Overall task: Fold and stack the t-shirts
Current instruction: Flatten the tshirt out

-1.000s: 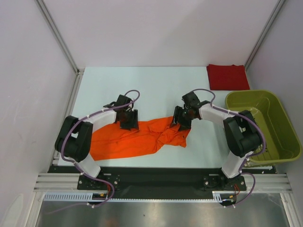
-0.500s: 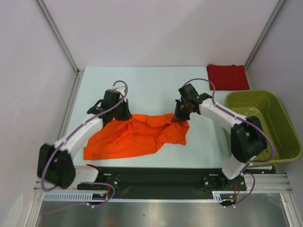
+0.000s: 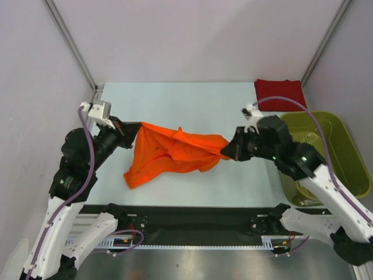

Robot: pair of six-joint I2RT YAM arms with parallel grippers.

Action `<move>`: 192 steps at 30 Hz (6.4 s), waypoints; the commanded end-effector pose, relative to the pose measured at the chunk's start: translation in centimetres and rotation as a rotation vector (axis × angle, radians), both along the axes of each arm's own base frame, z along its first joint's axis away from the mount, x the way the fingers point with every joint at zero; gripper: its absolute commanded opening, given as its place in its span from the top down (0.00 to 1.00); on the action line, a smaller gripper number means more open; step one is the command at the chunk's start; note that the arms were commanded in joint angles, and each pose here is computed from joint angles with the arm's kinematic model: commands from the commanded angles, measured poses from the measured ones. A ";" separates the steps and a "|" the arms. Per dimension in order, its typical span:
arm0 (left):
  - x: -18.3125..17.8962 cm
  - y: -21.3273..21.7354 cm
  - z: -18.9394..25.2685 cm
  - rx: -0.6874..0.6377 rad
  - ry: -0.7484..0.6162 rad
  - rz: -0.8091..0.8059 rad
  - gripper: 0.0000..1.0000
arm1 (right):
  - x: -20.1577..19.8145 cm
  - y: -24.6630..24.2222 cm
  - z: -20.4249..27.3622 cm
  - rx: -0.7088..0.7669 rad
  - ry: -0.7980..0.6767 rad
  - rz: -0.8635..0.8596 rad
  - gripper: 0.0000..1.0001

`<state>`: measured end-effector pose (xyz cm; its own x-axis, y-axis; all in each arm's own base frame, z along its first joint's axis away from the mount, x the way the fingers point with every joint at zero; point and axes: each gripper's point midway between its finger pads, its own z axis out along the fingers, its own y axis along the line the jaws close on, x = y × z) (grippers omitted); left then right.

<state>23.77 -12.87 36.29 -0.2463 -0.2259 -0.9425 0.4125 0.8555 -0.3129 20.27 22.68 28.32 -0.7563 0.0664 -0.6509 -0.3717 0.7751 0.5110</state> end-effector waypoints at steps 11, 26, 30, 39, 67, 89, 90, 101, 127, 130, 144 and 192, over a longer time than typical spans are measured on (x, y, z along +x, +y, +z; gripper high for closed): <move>4.9 -2.6 8.2 0.028 -0.123 -0.056 1.00 | -2.0 -6.3 -4.6 -0.002 0.106 -0.229 0.75; 1.0 -7.3 6.7 -0.017 -0.082 -0.340 1.00 | 4.1 8.1 -4.4 0.047 -0.154 0.375 0.27; -0.8 -6.2 7.2 0.023 -0.052 -0.341 1.00 | 7.5 10.4 -1.7 0.024 -0.270 0.420 0.28; -3.7 -5.5 8.8 -0.008 -0.072 -0.370 1.00 | 3.1 14.0 1.6 0.266 -0.253 0.593 0.76; -12.2 3.0 17.2 0.021 -0.409 -0.144 1.00 | -5.9 -0.6 22.8 0.278 -0.582 0.072 1.00; 14.7 -3.0 -1.6 0.446 0.000 0.072 1.00 | 18.9 -8.1 6.4 -0.064 -0.199 -0.254 1.00; 15.6 -2.8 -2.5 0.485 0.007 0.090 1.00 | 20.4 -8.0 4.3 -0.091 -0.154 -0.253 1.00; 29.3 2.9 -11.1 0.662 0.256 0.374 1.00 | 33.8 -7.1 -5.0 -0.107 -0.016 -0.309 1.00; 1.6 4.1 -22.4 -0.008 0.742 0.341 0.15 | 8.5 -2.8 -15.3 -0.217 0.310 -0.245 0.55; 1.4 3.1 -23.3 -0.055 0.788 0.292 0.33 | 7.6 -2.2 -17.1 -0.179 0.347 -0.252 0.64; 1.4 1.0 -27.4 -0.198 0.978 0.274 0.12 | 8.1 -1.5 -23.8 -0.290 0.496 -0.268 0.60; -2.1 1.0 -28.5 -0.236 1.049 0.278 0.18 | 1.4 -1.9 -21.4 0.014 0.473 -0.175 0.45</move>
<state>20.95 -11.07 6.79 -0.8246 -0.5158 -0.2323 -0.3528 0.7899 -0.5015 18.02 18.36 5.15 -0.9758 0.1463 -0.1626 0.0483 0.8692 0.4921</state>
